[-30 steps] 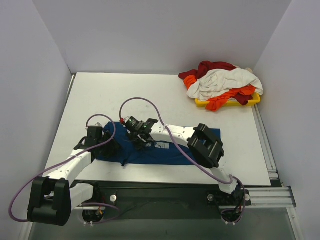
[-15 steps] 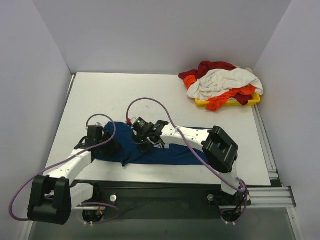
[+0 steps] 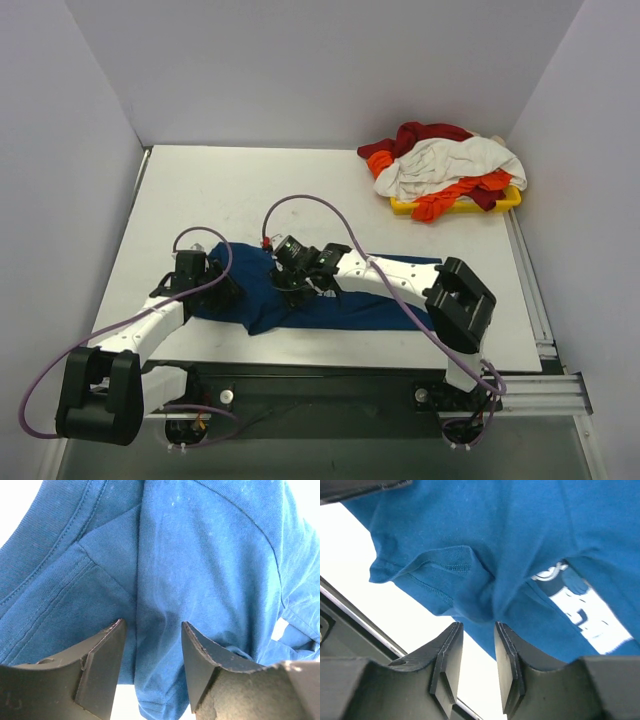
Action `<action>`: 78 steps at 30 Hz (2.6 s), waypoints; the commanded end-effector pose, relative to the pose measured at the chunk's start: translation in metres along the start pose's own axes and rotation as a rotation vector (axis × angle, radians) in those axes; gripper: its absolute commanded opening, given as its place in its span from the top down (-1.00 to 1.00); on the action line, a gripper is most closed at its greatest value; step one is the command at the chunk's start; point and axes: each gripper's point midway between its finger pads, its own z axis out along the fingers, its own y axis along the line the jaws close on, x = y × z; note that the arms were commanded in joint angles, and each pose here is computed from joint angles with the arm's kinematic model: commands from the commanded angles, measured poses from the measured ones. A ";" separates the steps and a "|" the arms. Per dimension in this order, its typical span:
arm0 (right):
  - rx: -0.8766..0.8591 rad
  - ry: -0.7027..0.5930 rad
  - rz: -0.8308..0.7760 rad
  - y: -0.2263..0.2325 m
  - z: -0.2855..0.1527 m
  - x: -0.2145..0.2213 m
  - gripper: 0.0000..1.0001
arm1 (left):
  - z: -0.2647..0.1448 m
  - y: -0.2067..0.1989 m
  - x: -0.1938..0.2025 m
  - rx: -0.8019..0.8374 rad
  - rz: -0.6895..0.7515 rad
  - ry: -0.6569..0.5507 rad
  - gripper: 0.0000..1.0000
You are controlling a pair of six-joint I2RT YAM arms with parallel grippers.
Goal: Fold and stack the t-shirts
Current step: Fold the other side of the tshirt into a rectangle
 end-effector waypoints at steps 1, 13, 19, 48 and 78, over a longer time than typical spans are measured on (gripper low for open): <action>0.065 -0.045 0.005 -0.010 -0.028 -0.007 0.35 | 0.003 0.024 0.013 -0.093 -0.004 0.038 -0.16; 0.024 -0.060 0.005 0.007 -0.024 -0.027 0.11 | -0.007 0.023 0.012 -0.092 0.001 0.022 -0.12; 0.038 -0.051 0.085 -0.010 -0.011 -0.038 0.03 | -0.027 0.000 -0.015 -0.037 -0.002 -0.050 -0.12; 0.045 -0.022 0.319 -0.084 0.002 -0.033 -0.05 | 0.046 -0.037 -0.174 -0.017 -0.027 -0.186 -0.20; 0.319 -0.022 0.513 -0.206 -0.016 0.014 -0.04 | 0.071 -0.035 -0.173 0.033 -0.094 -0.138 1.00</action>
